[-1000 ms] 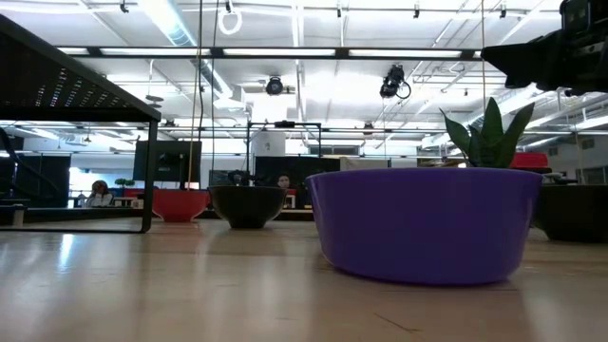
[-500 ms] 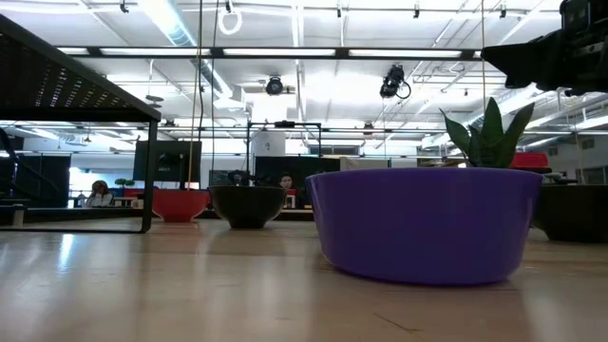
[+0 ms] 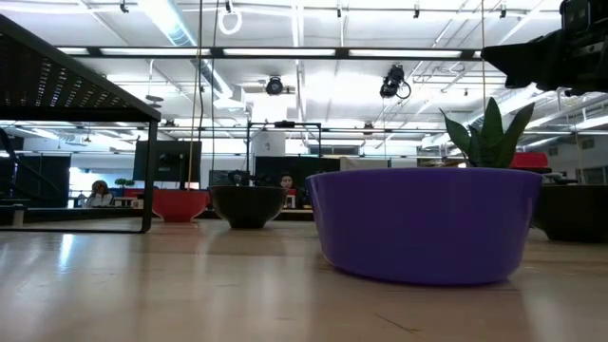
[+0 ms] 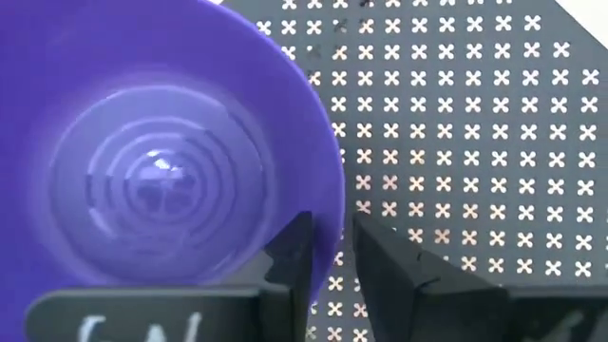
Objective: Pick & Place Mini bowls
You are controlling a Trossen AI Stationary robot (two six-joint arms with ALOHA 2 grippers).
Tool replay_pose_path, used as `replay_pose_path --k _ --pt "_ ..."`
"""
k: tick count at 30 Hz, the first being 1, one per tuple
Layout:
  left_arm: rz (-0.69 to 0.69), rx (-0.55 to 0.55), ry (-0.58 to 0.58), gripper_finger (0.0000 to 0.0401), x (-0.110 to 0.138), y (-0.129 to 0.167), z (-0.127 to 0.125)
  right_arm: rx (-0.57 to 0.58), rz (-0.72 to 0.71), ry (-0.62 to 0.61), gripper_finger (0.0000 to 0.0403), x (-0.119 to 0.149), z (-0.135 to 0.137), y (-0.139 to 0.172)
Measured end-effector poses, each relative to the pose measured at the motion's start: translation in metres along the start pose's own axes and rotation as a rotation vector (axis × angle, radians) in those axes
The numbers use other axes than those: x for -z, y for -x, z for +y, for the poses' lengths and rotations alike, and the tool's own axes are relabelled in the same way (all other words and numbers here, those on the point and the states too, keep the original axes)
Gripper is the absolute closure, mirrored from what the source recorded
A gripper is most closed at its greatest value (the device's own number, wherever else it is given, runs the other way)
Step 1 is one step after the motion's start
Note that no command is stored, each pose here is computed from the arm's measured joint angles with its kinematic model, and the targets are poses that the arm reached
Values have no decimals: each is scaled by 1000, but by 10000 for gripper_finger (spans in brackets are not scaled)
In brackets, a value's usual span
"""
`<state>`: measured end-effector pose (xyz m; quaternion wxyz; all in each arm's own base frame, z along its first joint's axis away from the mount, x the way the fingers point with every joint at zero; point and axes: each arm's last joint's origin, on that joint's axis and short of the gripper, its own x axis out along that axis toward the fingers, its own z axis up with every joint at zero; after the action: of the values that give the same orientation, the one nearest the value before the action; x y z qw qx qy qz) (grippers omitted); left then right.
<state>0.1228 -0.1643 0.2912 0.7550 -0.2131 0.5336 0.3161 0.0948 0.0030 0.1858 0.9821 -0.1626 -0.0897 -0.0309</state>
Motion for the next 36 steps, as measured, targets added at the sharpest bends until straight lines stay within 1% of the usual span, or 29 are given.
replay_pose_path --k 6,10,16,18,20,22,25,28,30,32,36 --pt "-10 53 11 292 -5 13 -1 0 0 0 394 0 0 0" --pt "-11 67 14 291 -6 16 -2 0 0 0 394 0 0 0" --pt "32 73 15 291 -6 19 -2 0 0 0 394 0 0 0" --pt "44 109 25 291 -8 27 -3 0 0 0 394 0 0 0" --pt "25 166 11 291 -13 38 -5 0 0 0 394 0 0 0" --pt "-55 254 -22 291 -19 50 -10 0 0 0 394 0 0 0" --pt "-244 393 -120 291 -27 65 -21 0 0 0 394 0 0 0" --pt "-467 450 -226 291 -36 72 -33 0 0 0 394 0 0 0" --pt "-612 439 -275 291 -42 70 -42 0 1 0 394 0 0 0" --pt "-675 427 -322 291 -51 64 -51 0 0 0 394 0 0 0" --pt "-658 442 -429 291 -75 35 -72 0 0 0 394 0 0 0"
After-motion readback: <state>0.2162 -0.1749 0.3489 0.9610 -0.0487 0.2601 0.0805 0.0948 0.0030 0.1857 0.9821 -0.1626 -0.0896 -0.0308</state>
